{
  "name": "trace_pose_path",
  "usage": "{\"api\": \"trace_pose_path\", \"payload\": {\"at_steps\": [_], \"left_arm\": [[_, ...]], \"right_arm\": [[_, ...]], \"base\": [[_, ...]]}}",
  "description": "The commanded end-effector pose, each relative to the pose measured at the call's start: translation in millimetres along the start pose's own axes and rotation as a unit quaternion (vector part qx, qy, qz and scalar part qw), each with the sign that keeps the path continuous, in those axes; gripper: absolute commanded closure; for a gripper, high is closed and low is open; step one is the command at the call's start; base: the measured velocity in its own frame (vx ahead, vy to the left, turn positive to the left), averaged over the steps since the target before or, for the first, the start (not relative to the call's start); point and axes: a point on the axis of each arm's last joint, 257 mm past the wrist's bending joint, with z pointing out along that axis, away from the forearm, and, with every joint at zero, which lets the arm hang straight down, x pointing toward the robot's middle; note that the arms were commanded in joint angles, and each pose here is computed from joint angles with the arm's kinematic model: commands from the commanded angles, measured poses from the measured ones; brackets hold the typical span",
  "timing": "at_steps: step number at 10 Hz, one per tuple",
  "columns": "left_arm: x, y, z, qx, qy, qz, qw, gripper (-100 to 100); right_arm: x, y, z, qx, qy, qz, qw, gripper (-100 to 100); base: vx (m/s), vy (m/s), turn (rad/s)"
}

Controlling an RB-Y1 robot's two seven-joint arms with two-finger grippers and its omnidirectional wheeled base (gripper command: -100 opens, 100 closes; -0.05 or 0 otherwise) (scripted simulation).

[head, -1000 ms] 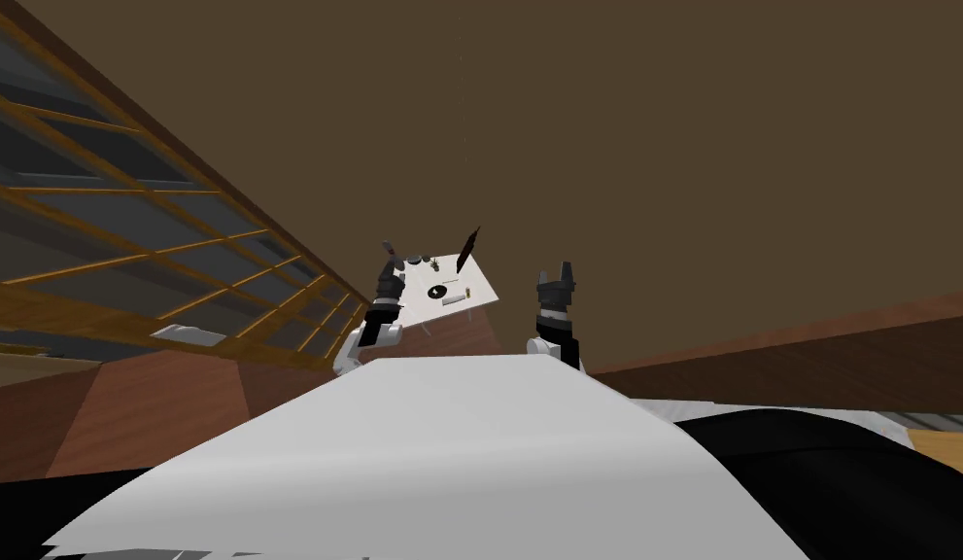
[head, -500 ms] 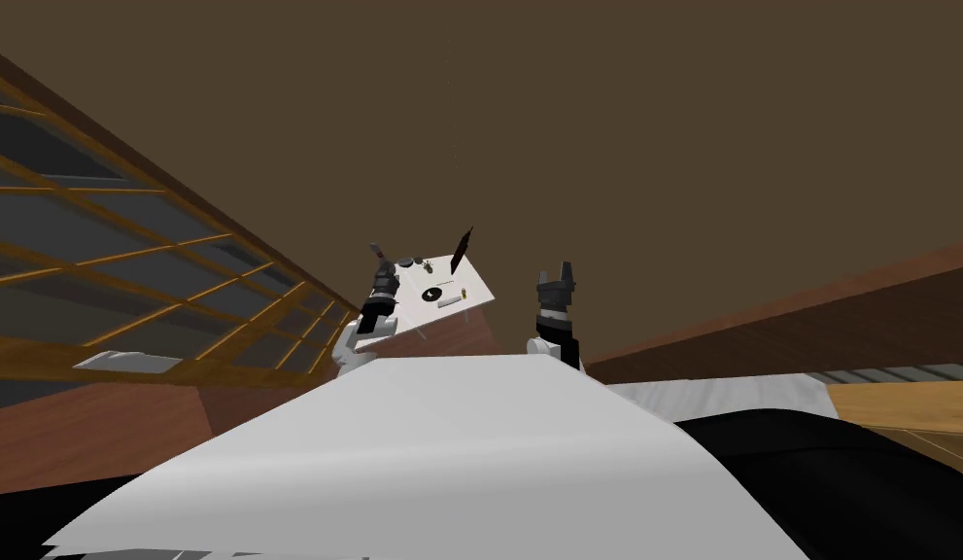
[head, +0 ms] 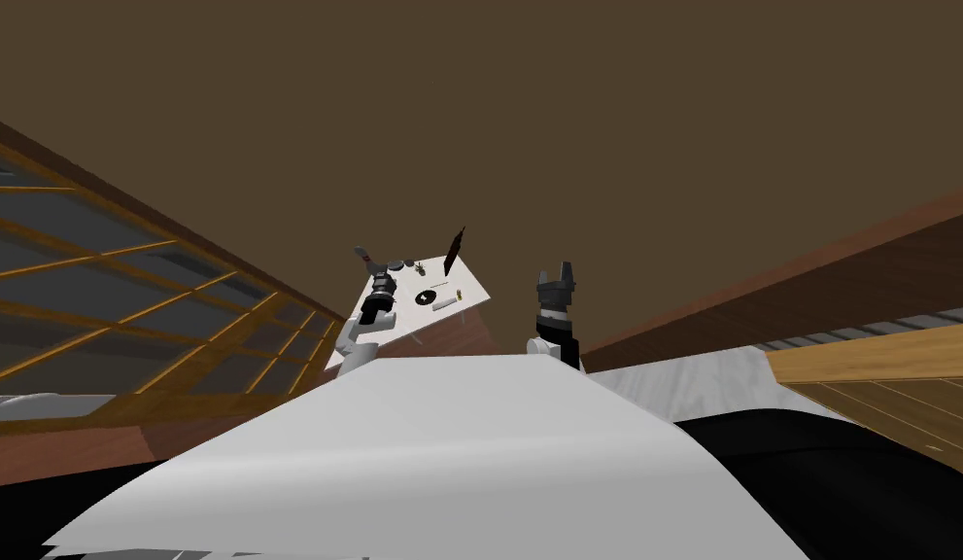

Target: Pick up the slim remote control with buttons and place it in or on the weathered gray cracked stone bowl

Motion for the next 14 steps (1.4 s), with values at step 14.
{"api": "trace_pose_path", "payload": {"at_steps": [14], "left_arm": [[-86.4, 152.5, 9.0, -0.239, -0.130, -0.082, 0.9588, -100]], "right_arm": [[0.0, 0.0, 0.0, 0.000, 0.000, 0.000, 1.0000, 0]], "base": [[0.005, 0.018, -0.137]]}}
